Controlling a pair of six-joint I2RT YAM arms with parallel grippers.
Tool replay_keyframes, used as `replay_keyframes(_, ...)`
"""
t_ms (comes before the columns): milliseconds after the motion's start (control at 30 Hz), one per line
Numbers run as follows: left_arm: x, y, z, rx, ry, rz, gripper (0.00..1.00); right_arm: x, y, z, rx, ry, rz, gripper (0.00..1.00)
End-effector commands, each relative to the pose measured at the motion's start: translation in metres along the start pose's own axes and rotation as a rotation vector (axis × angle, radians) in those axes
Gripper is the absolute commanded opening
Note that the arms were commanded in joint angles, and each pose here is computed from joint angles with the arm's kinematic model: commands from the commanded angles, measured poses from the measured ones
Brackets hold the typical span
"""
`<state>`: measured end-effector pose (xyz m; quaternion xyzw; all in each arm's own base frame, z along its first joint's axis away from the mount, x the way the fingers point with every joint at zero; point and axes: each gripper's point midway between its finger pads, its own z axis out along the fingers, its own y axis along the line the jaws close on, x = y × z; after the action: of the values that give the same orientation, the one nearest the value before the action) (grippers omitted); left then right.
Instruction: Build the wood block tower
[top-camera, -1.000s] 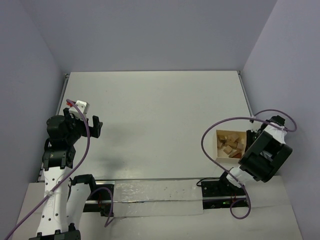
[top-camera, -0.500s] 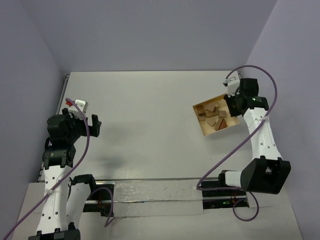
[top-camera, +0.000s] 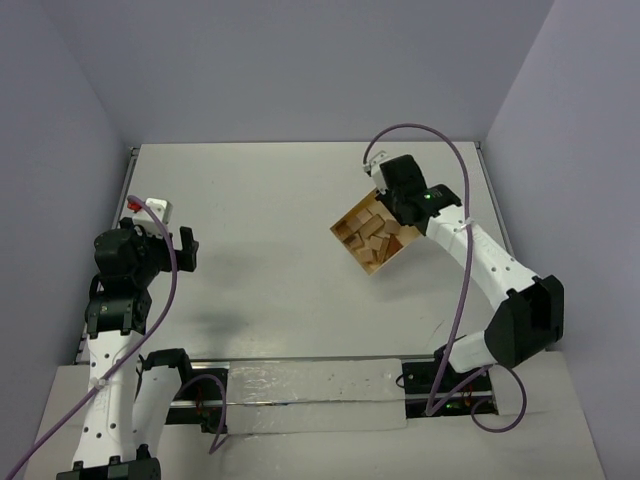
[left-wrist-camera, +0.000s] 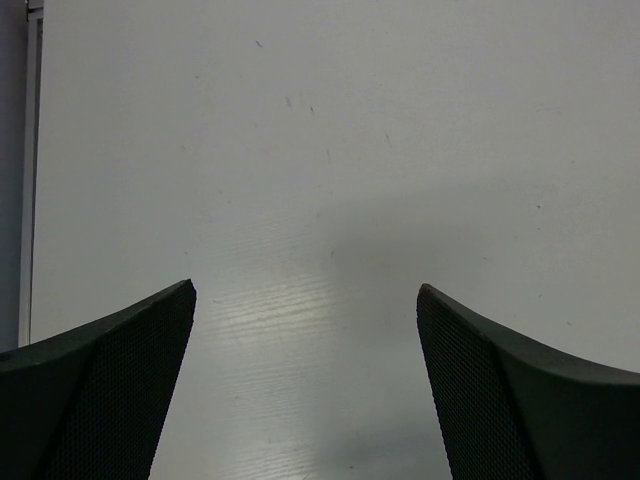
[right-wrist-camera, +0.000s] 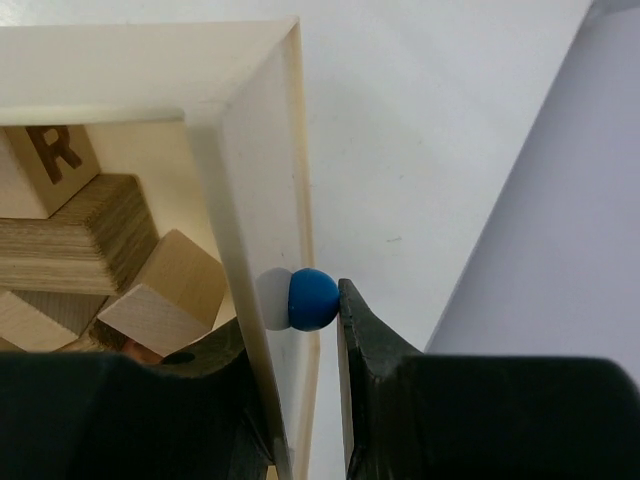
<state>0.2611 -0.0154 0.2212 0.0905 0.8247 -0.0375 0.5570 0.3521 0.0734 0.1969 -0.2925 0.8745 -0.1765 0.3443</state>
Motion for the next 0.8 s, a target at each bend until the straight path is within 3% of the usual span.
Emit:
replay_keyframes(0,-0.029,0.008,-0.005,-0.04,-0.089,-0.001,0.97,-0.06,-0.021,-0.021,0.206,-0.192,0.06,0.0)
replay_keyframes(267,-0.032,0.016,-0.006,-0.09,-0.099,-0.018,0.97,-0.087,-0.009,-0.036,0.399,-0.291,0.02,0.0)
replay_keyframes(767,-0.033,0.032,-0.006,-0.18,-0.103,-0.04,0.98,-0.107,0.035,-0.053,0.588,-0.43,-0.114,0.0)
